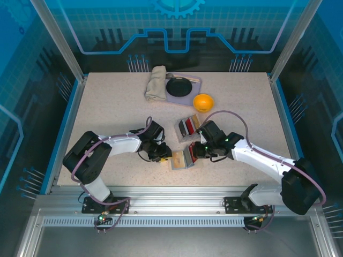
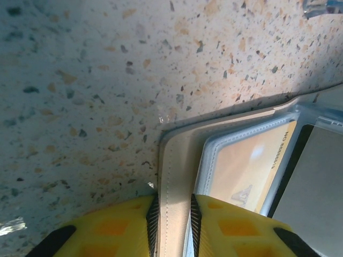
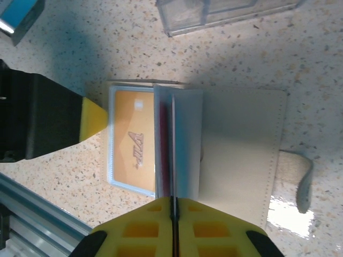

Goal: Put the credit cards into the card holder

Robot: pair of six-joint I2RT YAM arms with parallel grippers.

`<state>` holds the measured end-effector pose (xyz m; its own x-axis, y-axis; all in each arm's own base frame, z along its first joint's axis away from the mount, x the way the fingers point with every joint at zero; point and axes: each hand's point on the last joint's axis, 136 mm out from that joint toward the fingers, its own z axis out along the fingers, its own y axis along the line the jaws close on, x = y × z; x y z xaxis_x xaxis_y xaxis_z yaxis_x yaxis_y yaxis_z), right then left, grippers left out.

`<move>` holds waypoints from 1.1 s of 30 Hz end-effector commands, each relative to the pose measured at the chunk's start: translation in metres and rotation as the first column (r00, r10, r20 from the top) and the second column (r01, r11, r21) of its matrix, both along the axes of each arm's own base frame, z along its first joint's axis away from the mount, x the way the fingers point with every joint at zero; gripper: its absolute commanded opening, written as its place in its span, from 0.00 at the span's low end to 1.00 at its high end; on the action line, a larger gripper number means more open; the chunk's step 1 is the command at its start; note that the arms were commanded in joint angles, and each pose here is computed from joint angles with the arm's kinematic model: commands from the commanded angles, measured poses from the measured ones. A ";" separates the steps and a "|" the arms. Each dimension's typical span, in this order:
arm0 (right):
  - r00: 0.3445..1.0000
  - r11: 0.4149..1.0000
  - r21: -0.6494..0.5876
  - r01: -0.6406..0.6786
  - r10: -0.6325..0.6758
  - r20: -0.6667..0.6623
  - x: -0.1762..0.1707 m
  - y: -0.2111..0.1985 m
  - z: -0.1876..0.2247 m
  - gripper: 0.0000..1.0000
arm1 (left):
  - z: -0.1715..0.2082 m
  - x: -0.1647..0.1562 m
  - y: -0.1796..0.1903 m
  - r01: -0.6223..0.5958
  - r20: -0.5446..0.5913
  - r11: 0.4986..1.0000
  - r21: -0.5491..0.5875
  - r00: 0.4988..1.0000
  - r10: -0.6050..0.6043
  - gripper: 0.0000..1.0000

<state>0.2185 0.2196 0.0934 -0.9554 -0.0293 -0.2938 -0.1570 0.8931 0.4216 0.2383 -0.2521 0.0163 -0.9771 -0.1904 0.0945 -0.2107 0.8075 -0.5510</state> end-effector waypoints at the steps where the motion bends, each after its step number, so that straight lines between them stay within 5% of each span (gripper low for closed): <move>1: 0.999 0.999 0.028 -0.043 0.044 -0.009 -0.002 0.014 0.004 0.08 | -0.003 -0.001 -0.010 0.029 -0.001 0.999 -0.017 1.000 -0.029 0.27; 33: 0.999 0.999 -0.020 -0.043 0.043 -0.026 0.001 0.015 -0.001 0.08 | 0.005 0.002 -0.012 0.025 0.028 0.999 -0.028 0.999 -0.025 0.25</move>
